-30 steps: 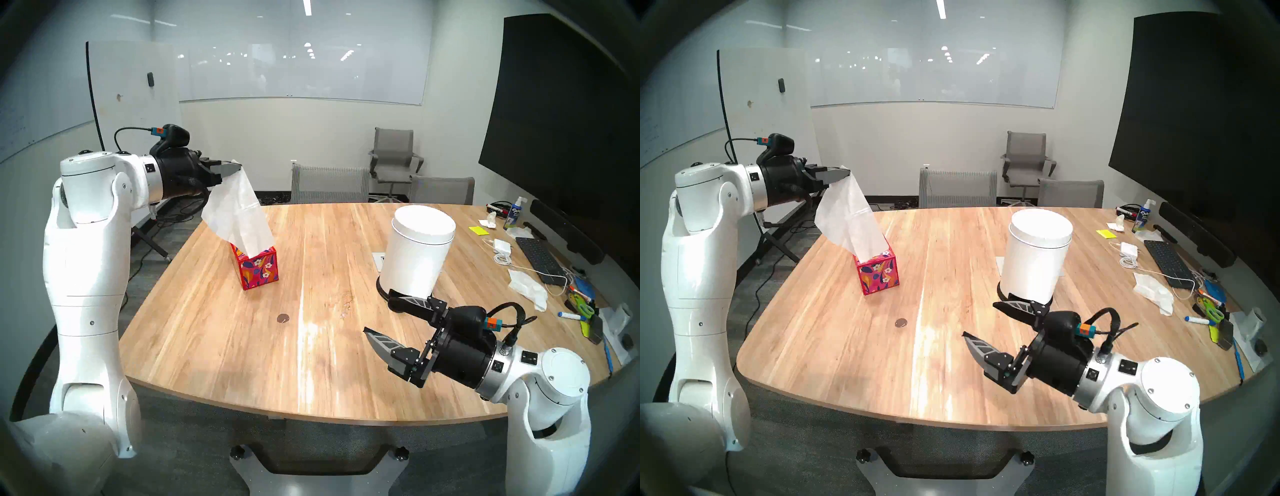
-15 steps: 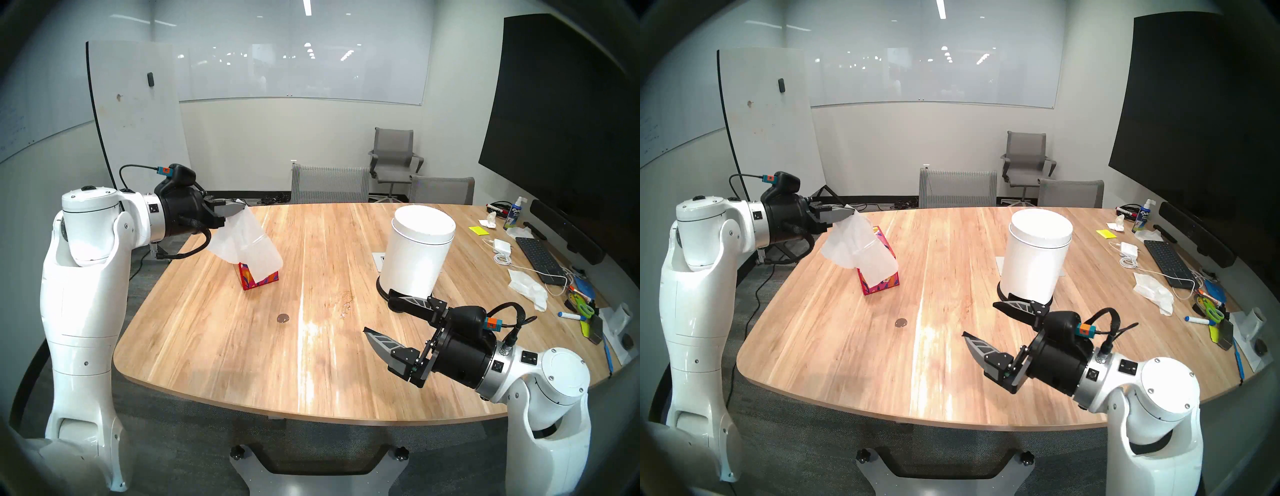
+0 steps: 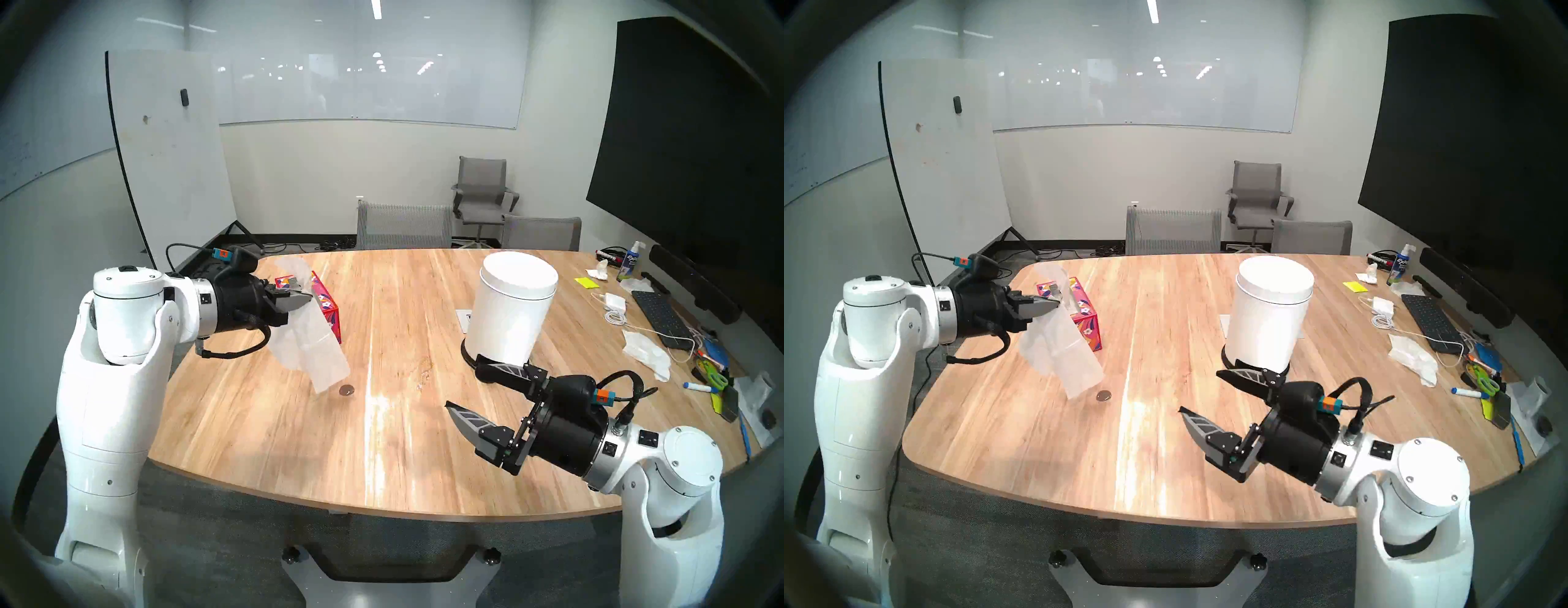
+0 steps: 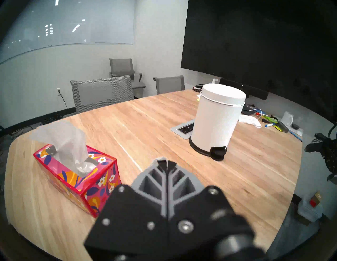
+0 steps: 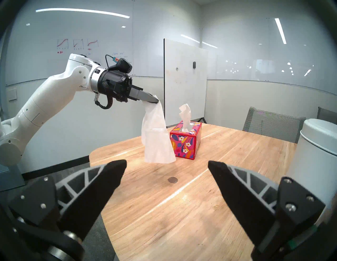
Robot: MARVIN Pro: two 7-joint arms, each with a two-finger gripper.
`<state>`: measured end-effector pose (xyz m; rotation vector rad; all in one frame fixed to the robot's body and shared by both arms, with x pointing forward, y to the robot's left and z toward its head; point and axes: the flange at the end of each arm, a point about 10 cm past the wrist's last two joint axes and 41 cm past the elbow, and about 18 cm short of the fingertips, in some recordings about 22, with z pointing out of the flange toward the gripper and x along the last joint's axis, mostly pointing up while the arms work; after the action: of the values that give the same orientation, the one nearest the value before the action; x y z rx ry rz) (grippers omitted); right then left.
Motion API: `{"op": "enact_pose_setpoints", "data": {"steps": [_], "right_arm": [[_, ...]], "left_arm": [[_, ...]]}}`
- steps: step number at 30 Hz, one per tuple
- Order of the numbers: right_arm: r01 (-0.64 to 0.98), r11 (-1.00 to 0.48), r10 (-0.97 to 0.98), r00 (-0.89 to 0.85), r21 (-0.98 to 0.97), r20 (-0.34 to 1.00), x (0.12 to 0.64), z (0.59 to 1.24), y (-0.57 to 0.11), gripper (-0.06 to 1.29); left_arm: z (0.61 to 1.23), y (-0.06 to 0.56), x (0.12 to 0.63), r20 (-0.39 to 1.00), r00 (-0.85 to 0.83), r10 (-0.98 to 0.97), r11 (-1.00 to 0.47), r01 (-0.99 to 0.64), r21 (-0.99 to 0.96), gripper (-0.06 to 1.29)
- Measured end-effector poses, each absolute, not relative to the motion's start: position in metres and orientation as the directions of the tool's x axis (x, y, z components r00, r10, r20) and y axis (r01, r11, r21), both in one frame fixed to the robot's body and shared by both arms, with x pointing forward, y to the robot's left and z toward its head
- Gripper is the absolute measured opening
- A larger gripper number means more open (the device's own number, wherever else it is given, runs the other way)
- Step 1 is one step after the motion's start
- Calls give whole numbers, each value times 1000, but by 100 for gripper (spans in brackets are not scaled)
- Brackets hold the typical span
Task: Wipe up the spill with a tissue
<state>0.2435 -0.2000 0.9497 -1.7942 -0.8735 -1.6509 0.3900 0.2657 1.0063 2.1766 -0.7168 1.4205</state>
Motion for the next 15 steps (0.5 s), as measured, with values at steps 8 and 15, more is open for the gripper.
{"op": "enact_pose_setpoints", "data": {"steps": [8, 15], "right_arm": [[767, -641, 99, 37, 35, 994, 243, 950, -200, 122], [767, -641, 99, 37, 35, 994, 243, 950, -200, 122]], "left_arm": [[988, 258, 386, 908, 371, -195, -779, -621, 86, -2], [980, 253, 387, 904, 377, -201, -782, -618, 83, -2]]}}
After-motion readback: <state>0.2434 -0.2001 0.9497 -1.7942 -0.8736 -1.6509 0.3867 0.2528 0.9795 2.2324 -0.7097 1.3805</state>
